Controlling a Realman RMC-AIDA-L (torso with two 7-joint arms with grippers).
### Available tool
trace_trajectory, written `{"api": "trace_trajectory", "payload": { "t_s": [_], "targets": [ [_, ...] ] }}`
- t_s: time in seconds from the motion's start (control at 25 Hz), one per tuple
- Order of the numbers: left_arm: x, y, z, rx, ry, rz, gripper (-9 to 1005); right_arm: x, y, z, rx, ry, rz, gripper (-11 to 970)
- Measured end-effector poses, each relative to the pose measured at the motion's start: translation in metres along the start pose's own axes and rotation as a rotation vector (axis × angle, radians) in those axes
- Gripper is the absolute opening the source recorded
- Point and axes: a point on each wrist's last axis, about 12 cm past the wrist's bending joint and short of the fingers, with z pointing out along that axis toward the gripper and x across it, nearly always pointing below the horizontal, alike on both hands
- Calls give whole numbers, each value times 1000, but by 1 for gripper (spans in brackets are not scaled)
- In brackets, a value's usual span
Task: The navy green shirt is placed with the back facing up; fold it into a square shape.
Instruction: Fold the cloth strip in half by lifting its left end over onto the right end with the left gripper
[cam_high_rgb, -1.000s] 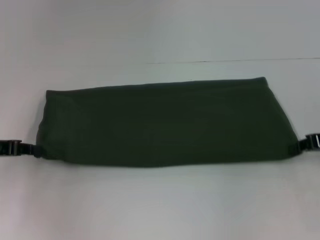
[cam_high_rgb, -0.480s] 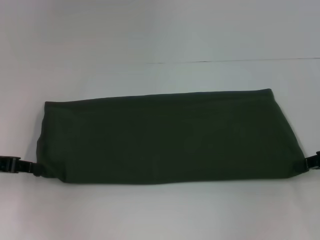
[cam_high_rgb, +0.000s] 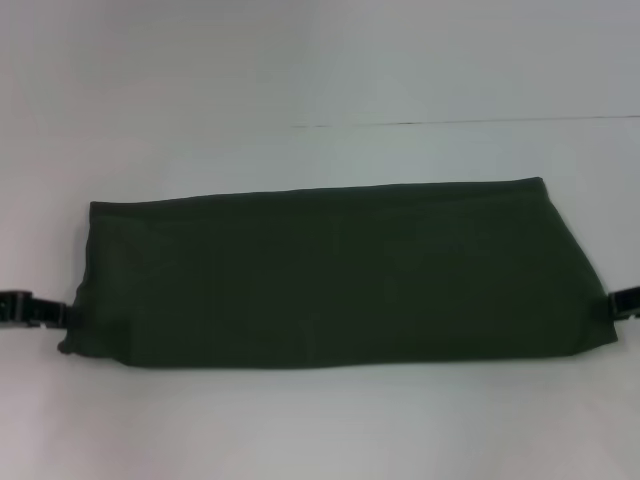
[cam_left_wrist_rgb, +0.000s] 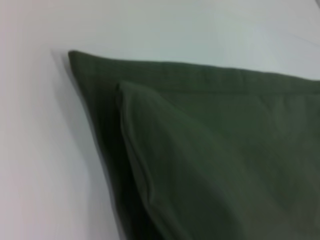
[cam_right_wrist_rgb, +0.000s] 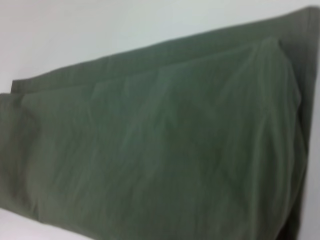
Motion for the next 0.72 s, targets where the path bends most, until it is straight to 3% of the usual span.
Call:
{"api": "trace_trajectory", "payload": {
  "t_s": [0.16,0.24,0.44,0.64,0.72],
  "targets": [
    [-9,1,-16,15,-62,-14,307,-12,-1,-16,27,-36,-7,160],
    [-15,1,-25,20,-102,-17,361,-19,-1,-22,39,-50,-17,395],
    [-24,3,-39,23,-202,-48,454,-38,7,-32,13,-131,-92,606],
    [-27,3,-33,20,-208,-114,546,-44,23,-29,-130,-239,-230,832],
    [-28,1,-29,19,-177,-136,642,-41,28,-25,-190,-254,-293,884]
  ]
}}
